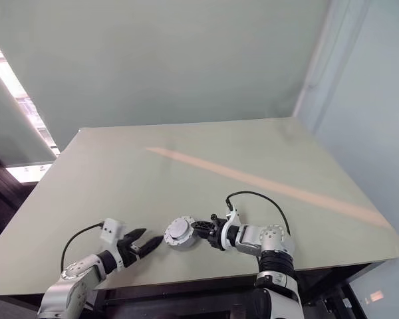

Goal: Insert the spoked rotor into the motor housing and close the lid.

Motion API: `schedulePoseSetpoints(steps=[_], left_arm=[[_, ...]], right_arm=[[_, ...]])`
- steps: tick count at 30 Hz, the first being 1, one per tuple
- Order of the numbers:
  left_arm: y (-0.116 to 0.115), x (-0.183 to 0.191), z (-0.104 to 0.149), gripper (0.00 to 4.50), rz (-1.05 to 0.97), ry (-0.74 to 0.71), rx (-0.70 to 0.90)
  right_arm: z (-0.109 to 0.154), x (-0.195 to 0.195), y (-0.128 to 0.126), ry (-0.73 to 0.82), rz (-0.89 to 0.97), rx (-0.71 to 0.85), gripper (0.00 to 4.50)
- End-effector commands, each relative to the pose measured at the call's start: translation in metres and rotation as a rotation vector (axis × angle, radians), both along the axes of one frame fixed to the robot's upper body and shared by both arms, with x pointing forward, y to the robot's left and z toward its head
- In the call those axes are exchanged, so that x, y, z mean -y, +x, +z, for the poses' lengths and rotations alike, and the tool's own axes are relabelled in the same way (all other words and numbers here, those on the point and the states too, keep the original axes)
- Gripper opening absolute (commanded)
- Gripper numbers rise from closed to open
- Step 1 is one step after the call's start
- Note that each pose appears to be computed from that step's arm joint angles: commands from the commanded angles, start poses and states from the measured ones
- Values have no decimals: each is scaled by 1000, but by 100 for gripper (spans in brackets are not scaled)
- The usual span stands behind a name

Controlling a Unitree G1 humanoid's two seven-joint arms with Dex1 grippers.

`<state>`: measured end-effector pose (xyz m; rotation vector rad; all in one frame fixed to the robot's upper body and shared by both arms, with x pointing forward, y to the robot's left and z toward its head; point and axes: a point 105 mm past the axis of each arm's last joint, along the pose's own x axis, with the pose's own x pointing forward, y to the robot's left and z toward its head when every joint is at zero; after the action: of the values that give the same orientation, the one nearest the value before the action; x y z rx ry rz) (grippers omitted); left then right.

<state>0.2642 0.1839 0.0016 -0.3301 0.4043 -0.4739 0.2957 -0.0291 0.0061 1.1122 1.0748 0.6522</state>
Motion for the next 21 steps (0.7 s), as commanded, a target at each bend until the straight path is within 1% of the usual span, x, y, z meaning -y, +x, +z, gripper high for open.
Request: schedulePoseSetpoints(steps=[1, 2, 4, 10, 14, 21], left_arm=[[6, -9, 21, 450, 172, -217, 0], [5, -9, 22, 450, 203, -283, -20], [4, -8, 24, 450, 239, -366, -51], [2, -10, 29, 450, 363, -567, -81], [-1, -10, 31, 450, 401, -645, -86], [-1, 0, 35, 450, 394, -737, -99]], right_arm=[[11, -6, 2, 84, -15, 29, 119], [13, -8, 2, 100, -17, 35, 119], [17, -9, 3, 120, -22, 42, 119], [35, -16, 8, 211, -37, 75, 119], [47, -21, 11, 258, -37, 99, 119], [65, -28, 14, 305, -20, 145, 119]])
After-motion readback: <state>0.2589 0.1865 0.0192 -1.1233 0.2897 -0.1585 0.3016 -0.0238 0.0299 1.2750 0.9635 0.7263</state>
